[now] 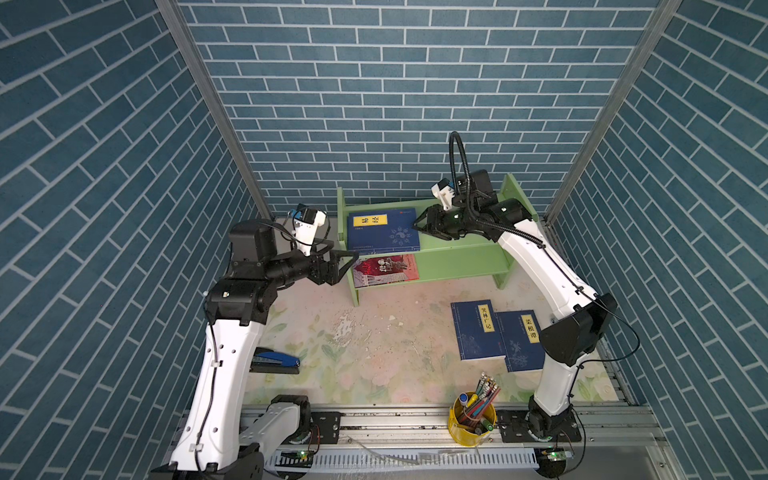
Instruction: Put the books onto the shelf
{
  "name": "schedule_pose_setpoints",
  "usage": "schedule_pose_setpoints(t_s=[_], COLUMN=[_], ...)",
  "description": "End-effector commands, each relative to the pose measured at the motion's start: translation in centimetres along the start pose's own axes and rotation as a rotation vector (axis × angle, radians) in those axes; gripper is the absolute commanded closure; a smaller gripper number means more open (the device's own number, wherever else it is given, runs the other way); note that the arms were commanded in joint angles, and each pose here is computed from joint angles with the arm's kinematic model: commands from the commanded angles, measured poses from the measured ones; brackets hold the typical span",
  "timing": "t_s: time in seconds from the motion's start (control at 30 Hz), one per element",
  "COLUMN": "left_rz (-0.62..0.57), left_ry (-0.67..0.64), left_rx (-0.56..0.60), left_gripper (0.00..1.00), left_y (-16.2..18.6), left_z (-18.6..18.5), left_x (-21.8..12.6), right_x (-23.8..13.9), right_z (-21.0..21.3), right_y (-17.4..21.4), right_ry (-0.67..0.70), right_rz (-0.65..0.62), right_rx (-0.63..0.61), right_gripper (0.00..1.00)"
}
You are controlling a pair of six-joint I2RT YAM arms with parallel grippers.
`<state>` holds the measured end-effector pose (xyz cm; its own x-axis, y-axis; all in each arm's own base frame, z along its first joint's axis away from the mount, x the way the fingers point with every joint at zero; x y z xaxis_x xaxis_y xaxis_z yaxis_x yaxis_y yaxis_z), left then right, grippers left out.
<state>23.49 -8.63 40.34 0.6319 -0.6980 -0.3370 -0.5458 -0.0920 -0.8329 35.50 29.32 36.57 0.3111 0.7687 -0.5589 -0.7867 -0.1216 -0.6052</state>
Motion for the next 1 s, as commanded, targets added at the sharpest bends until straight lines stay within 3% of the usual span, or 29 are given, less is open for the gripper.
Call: schedule_pose_setpoints(t_s=[0.0,0.27,0.7,0.97], left_rz=[0.066,0.099,0.073,0.018], left_ry=[-0.093,-0.176,-0.165,-0.193], left_rx=[0.112,0.146,0.138,0.114], left_gripper=[0.08,0.08,0.07,0.07], left_y=[2.3,4.2,4.4,3.6], left_z=[1.2,3.1,4.3,5.1], left_x=[-0.3,0.3,1.6,2.2], right_x=[0.2,0.4,1.5,1.4], right_z=[0.5,0.6,0.5,0.6], right_y=[-0.1,-0.1,-0.3,-0.4], right_ry=[-0.029,-0.048,-0.080,-0.079], right_rz=[0.009,0.010,0.026,0.021], right_rx=[-0.036,-0.035,-0.019,-0.020], right_gripper=[0.54,0.57,0.71,0.71])
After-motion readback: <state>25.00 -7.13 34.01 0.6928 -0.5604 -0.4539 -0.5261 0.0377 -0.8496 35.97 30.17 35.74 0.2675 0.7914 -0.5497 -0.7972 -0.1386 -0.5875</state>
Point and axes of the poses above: each gripper's point midway between its finger pads, its own x axis out along the fingers, its own z axis along the line the jaws close on, y = z × x, the point moved 6 cm from there along -x, back along the fingers, and after that the axes turned 12 degrees about -x, right-handed, at the moved point
